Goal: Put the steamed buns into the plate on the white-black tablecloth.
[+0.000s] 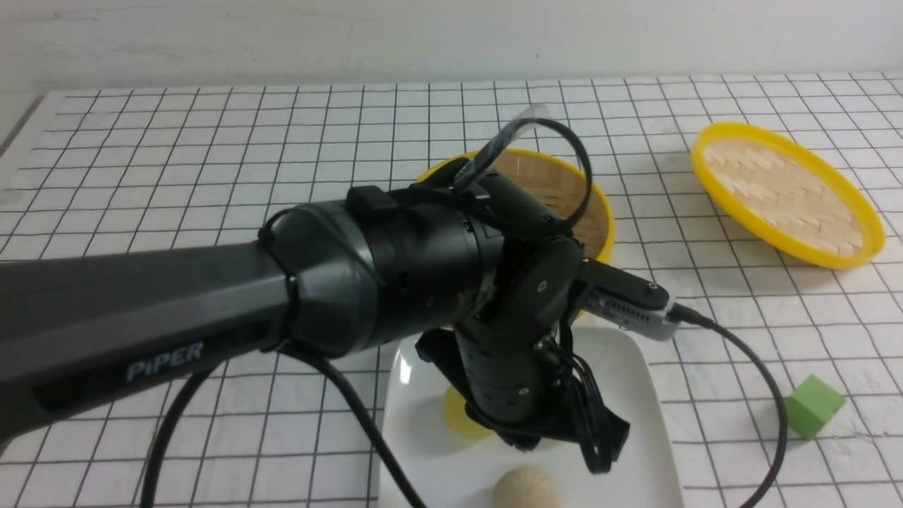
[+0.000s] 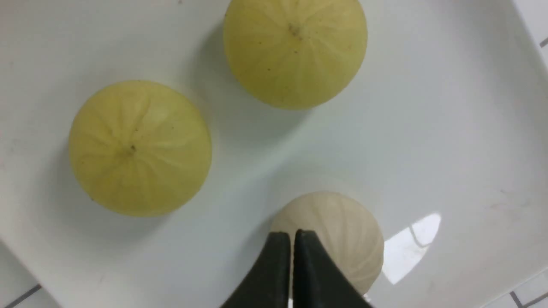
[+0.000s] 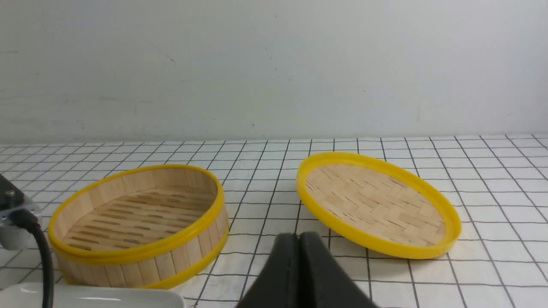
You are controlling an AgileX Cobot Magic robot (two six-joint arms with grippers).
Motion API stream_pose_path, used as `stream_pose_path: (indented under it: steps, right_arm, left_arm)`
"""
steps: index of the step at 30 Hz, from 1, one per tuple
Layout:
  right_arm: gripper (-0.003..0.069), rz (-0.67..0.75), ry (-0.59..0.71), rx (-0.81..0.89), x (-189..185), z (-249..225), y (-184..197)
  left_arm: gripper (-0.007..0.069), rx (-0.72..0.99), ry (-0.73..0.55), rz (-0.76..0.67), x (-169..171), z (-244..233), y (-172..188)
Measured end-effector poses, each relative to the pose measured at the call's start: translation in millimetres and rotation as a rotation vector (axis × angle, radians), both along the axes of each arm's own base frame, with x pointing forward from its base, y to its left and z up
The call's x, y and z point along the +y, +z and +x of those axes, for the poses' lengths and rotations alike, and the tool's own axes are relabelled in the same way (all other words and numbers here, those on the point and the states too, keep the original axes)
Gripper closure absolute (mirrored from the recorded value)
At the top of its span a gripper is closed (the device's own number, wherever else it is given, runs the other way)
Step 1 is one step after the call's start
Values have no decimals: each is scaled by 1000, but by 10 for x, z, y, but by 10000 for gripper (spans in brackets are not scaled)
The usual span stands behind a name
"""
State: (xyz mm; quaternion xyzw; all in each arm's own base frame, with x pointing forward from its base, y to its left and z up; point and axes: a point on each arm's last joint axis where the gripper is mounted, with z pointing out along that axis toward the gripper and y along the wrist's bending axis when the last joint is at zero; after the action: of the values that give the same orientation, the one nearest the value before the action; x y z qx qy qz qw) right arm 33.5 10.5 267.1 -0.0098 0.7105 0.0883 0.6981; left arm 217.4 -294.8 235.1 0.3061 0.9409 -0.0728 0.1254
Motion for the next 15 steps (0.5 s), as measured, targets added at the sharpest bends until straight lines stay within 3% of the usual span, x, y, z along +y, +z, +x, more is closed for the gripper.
stream_pose_path:
  steps: [15]
  right_arm:
    - [657,-7,9,37,8,-2,-34]
  left_arm:
    - [617,-5,-3,6,5,4,0]
